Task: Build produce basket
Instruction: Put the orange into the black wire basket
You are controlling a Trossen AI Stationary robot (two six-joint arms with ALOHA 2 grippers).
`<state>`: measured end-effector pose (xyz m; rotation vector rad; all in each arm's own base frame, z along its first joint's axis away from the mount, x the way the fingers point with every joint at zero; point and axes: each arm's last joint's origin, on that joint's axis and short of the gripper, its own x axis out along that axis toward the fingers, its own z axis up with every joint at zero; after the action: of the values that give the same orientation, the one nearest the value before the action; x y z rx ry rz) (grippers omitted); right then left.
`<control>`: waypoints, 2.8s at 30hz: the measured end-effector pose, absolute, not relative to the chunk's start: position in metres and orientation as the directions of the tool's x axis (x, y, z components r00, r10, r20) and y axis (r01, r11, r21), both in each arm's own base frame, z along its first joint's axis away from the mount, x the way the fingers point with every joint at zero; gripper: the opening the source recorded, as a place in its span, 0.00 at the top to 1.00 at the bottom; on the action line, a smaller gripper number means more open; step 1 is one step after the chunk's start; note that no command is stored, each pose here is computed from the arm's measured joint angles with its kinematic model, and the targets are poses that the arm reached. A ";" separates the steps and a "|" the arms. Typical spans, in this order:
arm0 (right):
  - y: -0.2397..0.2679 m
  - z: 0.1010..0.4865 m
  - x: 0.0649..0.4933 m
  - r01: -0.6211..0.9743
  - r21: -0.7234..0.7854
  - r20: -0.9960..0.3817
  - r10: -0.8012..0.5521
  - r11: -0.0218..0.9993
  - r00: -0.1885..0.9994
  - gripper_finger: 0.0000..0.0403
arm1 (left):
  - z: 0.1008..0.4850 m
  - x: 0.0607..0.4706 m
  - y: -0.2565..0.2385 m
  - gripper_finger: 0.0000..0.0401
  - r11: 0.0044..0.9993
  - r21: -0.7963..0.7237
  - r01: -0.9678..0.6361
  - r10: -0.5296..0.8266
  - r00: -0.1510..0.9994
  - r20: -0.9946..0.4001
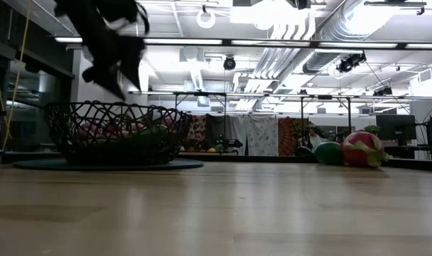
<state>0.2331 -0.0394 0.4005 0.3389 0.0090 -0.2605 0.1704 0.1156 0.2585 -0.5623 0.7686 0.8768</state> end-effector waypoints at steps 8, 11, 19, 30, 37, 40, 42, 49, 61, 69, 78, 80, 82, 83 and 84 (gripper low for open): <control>-0.039 0.401 0.233 0.254 0.327 -0.052 -0.251 0.910 0.967 0.18 | 0.356 0.152 0.074 0.18 0.775 -0.381 -0.505 0.521 0.851 -0.067; -0.039 0.401 0.233 0.254 0.327 -0.052 -0.251 0.910 0.967 0.18 | 0.383 0.139 0.057 0.18 0.866 -0.302 -0.399 0.461 0.871 0.171; -0.039 0.400 0.233 0.254 0.324 -0.053 -0.251 0.911 0.967 0.18 | 0.395 0.124 0.036 0.18 0.920 -0.237 -0.313 0.373 0.883 0.285; -0.039 0.400 0.233 0.255 0.323 -0.053 -0.251 0.911 0.967 0.18 | 0.394 0.130 0.032 0.18 0.932 -0.228 -0.281 0.338 0.900 0.275; -0.040 0.400 0.233 0.255 0.324 -0.053 -0.251 0.911 0.966 0.18 | 0.389 0.135 0.036 0.18 0.844 -0.420 -0.333 0.423 0.896 0.139; -0.040 0.400 0.233 0.255 0.324 -0.053 -0.251 0.911 0.966 0.18 | 0.378 0.141 0.036 0.18 0.799 -0.434 -0.415 0.415 0.904 -0.101; -0.039 0.400 0.233 0.255 0.324 -0.053 -0.251 0.911 0.966 0.18 | 0.371 0.146 0.033 0.18 0.755 -0.469 -0.458 0.381 0.889 -0.256; -0.039 0.399 0.233 0.258 0.322 -0.062 -0.251 0.911 0.966 0.18 | 0.339 0.157 0.009 0.18 0.618 -0.481 -0.622 0.152 0.695 -0.703; -0.039 0.390 0.232 0.288 0.314 -0.158 -0.249 0.905 0.955 0.18 | 0.315 0.172 -0.046 0.18 0.598 -0.440 -0.670 -0.002 0.548 -0.836; -0.039 0.388 0.232 0.293 0.306 -0.175 -0.249 0.906 0.953 0.18 | 0.308 0.166 -0.072 0.18 0.544 -0.425 -0.724 -0.010 0.500 -0.866; -0.039 0.383 0.231 0.309 0.295 -0.229 -0.247 0.904 0.941 0.18 | 0.288 0.166 -0.098 0.18 0.446 -0.307 -0.841 0.010 0.348 -0.937; -0.039 0.383 0.231 0.310 0.295 -0.231 -0.247 0.904 0.941 0.18 | 0.281 0.170 -0.105 0.18 0.442 -0.279 -0.853 0.005 0.313 -0.950; -0.039 0.383 0.231 0.311 0.297 -0.236 -0.247 0.903 0.940 0.18 | 0.274 0.174 -0.112 0.18 0.445 -0.239 -0.863 0.002 0.268 -0.963; -0.039 0.383 0.231 0.311 0.298 -0.236 -0.247 0.902 0.940 0.18 | 0.269 0.177 -0.116 0.18 0.446 -0.217 -0.868 0.004 0.245 -0.970; -0.039 0.383 0.231 0.312 0.297 -0.236 -0.247 0.902 0.940 0.18 | 0.265 0.178 -0.119 0.18 0.450 -0.196 -0.871 0.006 0.223 -0.975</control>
<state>0.2307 -0.0391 0.3825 0.3382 0.1954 -0.2907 0.1784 -0.1192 0.2654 -0.9219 1.1955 0.7421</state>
